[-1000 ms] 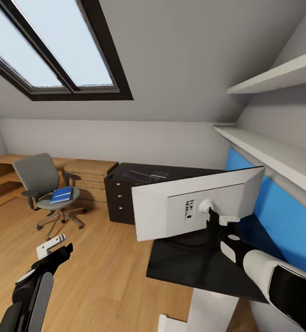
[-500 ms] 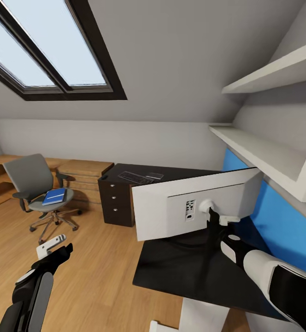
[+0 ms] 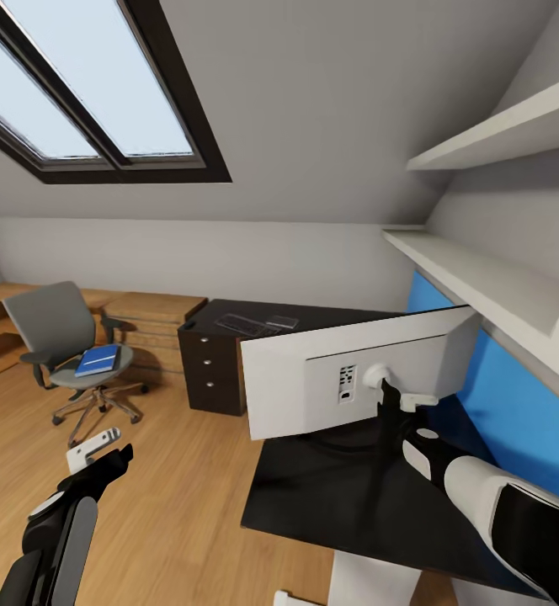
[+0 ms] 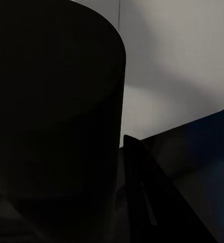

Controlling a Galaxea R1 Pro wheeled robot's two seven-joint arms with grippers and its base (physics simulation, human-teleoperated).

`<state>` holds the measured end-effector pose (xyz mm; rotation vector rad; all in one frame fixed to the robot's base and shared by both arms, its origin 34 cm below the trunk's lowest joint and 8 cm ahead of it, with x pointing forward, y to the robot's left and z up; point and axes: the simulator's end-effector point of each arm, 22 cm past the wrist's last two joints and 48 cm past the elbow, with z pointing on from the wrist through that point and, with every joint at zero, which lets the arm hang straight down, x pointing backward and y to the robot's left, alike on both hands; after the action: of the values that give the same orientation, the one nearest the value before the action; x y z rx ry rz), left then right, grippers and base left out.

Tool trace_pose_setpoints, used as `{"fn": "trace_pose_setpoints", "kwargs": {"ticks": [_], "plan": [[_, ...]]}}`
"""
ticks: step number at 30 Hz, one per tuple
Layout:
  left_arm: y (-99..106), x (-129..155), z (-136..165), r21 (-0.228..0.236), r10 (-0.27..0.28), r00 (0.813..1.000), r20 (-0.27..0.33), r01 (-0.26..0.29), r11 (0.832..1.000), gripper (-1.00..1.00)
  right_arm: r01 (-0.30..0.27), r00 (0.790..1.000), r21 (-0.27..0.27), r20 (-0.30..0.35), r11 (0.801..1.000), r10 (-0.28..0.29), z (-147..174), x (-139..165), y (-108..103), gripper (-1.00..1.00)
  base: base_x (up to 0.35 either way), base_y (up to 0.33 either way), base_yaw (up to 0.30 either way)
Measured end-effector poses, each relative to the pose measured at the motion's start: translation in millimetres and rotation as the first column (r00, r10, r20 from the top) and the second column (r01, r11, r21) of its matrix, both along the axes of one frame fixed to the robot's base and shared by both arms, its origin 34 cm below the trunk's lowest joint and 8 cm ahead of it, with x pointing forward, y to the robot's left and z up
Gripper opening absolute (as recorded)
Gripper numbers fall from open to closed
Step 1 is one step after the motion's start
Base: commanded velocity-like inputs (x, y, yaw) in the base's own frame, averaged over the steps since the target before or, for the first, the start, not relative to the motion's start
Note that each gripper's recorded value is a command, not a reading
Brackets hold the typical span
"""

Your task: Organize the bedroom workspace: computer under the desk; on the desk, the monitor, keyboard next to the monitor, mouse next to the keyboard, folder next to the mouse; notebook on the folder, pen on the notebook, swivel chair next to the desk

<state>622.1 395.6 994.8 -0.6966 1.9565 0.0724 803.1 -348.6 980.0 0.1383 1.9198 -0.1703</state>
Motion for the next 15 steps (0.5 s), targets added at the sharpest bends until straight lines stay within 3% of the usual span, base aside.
{"fn": "trace_pose_setpoints", "kwargs": {"ticks": [4, 15], "plan": [[0.1, 0.0, 0.0, 0.0, 0.0, 1.0, 0.0, 0.0, 1.0, 1.0, -0.001, 1.0, -0.001, 0.0, 1.0, 0.001, 0.0, 0.1, 0.2, -1.0, 0.214, 0.0, 0.0], [-0.6, 0.2, -0.3, -0.001, 0.0, 1.0, 0.0, 0.0, 1.0, 1.0, -0.001, 1.0, -0.001, 0.0, 1.0, 0.001, -0.3, 0.2, -0.1, -1.0, 0.081, -0.067, 0.0]]}}
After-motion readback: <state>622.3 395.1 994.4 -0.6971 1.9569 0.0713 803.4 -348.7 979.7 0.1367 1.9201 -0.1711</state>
